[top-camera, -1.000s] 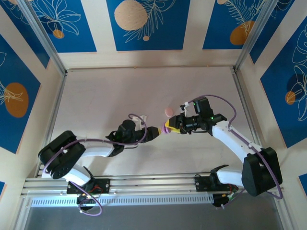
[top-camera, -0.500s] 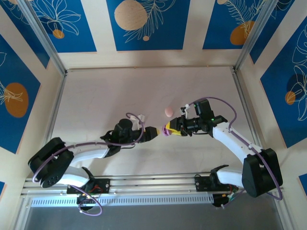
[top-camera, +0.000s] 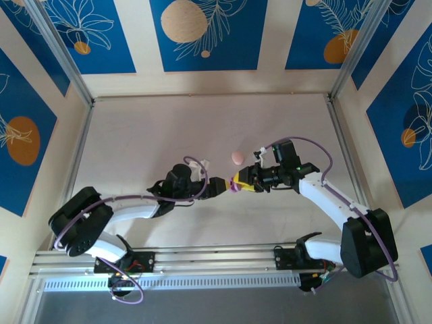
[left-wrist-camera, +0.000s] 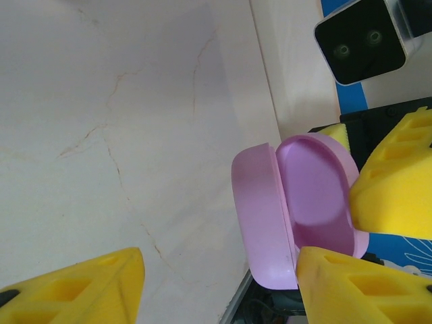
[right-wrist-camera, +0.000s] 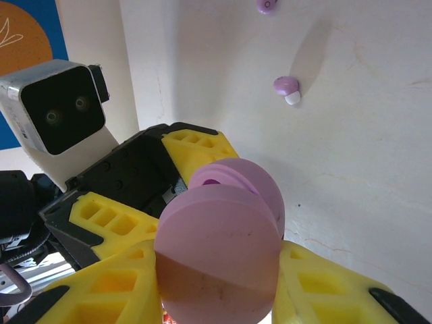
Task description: Insert the wireless bluetooth earbuds into the charging case
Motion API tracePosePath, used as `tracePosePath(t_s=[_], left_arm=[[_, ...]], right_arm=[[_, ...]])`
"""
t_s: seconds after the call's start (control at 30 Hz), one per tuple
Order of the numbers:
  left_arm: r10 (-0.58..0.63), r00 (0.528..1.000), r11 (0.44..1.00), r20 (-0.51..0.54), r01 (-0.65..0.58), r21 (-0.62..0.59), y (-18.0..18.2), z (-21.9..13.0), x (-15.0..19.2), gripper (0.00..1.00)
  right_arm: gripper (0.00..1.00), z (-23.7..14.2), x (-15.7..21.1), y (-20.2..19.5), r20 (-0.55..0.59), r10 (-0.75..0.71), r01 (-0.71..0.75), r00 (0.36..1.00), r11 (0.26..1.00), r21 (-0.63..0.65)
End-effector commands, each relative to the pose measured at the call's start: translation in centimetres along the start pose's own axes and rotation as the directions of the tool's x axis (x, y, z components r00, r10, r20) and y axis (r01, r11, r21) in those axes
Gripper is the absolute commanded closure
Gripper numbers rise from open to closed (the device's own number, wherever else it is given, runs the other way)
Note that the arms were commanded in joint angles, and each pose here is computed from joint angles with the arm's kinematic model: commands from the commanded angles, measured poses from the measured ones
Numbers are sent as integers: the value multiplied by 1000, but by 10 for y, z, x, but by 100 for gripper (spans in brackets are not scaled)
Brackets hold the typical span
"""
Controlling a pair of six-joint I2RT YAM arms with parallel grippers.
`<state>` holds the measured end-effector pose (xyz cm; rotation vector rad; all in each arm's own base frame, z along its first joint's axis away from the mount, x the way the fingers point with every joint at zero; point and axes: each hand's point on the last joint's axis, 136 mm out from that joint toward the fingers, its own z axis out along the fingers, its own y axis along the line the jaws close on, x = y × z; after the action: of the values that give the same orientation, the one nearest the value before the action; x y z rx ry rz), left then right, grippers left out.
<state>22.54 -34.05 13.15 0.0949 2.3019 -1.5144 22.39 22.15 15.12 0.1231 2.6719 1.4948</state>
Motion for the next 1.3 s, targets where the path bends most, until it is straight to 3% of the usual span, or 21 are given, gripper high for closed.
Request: tracePosePath(t_s=[0.0,0.47,0.7,1.0,1.27], left_arm=[[13,1000,999,3,-13,45,-13,3,-6,39],[-7,1000,996,-18,5,-89,20,6,1,40],[-7,1000,996,-18,6,-86,17,6,-2,41],[-9,1000,997,-19,8,-77,12,3,-2,62],[-12,999,998,-30,11,-55,5,5,0,90]], right_arm=[[71,3,11,10,-60,-10,8,998,999,-42],[71,0,18,19,-79,-22,16,997,997,-75],[71,3,18,8,-82,-8,3,997,998,-56],[72,14,20,-17,-94,26,-27,995,1000,-13],[72,22,20,-33,-101,44,-44,994,999,4]])
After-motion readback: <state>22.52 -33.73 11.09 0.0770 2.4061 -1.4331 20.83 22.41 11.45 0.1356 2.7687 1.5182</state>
